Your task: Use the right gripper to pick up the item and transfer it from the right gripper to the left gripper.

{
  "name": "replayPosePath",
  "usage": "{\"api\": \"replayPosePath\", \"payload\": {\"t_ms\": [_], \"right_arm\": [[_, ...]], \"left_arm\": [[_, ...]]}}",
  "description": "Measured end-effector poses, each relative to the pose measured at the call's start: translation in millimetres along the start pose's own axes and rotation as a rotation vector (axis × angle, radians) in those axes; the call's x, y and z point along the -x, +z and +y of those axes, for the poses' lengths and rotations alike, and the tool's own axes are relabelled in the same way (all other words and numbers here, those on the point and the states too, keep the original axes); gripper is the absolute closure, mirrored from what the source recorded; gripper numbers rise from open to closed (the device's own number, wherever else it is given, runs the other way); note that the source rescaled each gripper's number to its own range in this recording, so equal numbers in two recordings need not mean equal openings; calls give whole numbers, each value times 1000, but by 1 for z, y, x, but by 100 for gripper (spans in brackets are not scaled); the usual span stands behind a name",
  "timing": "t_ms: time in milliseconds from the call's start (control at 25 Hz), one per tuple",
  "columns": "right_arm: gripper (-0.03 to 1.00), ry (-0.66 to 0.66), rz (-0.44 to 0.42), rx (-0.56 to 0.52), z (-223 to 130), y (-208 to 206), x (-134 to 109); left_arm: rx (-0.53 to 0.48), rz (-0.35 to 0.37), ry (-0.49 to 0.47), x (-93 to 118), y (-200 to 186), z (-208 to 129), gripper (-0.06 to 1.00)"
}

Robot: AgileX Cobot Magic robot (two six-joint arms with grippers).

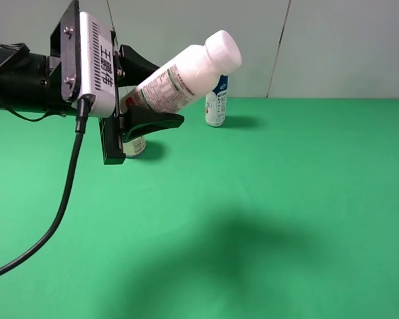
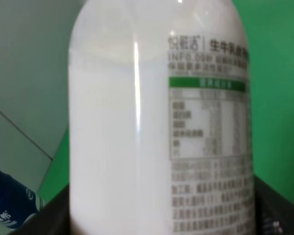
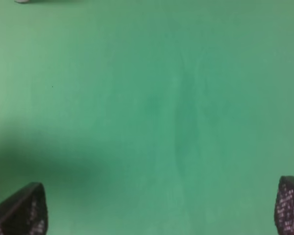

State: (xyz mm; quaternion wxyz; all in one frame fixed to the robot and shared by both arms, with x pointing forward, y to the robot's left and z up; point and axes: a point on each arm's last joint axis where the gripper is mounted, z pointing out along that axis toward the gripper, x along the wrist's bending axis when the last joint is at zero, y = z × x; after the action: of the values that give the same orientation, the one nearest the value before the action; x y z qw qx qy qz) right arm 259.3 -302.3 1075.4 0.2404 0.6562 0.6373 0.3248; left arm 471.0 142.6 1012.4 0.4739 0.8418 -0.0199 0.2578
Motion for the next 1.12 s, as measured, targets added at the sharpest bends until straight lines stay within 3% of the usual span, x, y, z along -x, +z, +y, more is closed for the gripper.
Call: {"api": "replayPosePath", "payload": {"t_ms": [280,440,1120], "right_arm": [[-3,-51,-14,23,1,4,1],[-3,-68,-21,-19,-9,21,2],[-3,-127,-2,46,-8,29,0]], "left_arm": [[0,0,0,0,0,0,94],[0,0,0,0,0,0,94],[0,0,1,0,0,0,94]]}}
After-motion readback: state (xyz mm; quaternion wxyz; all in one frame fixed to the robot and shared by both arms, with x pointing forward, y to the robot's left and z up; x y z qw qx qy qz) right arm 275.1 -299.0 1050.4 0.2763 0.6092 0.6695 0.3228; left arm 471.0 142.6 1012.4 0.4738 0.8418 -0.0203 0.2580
